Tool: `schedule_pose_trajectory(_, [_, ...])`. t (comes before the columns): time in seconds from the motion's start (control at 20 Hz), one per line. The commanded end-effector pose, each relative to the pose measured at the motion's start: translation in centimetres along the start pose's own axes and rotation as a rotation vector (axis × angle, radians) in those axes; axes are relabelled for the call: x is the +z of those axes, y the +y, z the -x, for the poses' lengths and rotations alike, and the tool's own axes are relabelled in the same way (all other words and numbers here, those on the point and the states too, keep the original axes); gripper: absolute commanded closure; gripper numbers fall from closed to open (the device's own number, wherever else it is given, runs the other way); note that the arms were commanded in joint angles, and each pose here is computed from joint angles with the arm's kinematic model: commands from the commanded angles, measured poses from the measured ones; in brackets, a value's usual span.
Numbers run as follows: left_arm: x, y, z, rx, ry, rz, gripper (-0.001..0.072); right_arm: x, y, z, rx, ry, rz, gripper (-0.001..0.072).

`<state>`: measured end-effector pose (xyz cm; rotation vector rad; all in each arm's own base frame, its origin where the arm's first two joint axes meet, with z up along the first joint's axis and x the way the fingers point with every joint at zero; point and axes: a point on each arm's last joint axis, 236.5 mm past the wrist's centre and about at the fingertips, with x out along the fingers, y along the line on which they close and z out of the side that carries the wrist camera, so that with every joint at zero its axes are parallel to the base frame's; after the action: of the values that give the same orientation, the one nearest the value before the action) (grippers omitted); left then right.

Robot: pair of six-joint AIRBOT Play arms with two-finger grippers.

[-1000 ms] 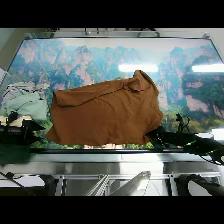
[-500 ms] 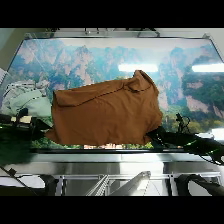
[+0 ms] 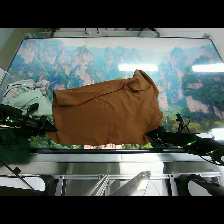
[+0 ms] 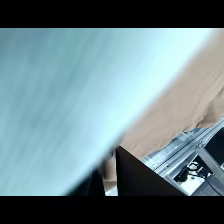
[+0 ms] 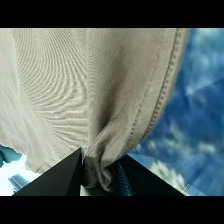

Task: Fold the shirts.

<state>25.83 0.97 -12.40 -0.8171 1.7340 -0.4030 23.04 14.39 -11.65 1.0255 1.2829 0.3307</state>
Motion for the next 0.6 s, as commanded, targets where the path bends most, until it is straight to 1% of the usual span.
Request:
schedule_pose_trajectory(0.0, [-1.3, 1.0, 0.9, -0.009, 0.030, 0.031, 0.0554, -0.1, 0.3, 0.0, 0.010, 0.006, 0.003, 0.0420])
schedule_pose_trajectory(0.15, [-2.2, 1.4, 1.5, -0.048, 0.033, 0.069, 0.0553, -0.1, 0.3, 0.0, 0.011, 0.006, 0.002, 0.0420])
schedule_pose_trajectory(0.25, [-2.9, 1.4, 1.3, -0.068, 0.051, 0.050, 0.0554, 0.1, 0.5, 0.0, 0.019, -0.001, -0.006, 0.0420])
schedule_pose_trajectory(0.45, [-1.7, 1.0, 0.4, -0.076, 0.001, 0.032, 0.0554, 0.1, 0.5, 0.0, 0.020, -0.003, -0.004, 0.0420])
schedule_pose_trajectory(0.55, [-1.0, 0.8, -0.1, -0.052, -0.010, 0.008, 0.0555, 0.1, 0.5, 0.0, 0.021, -0.003, -0.004, 0.0420])
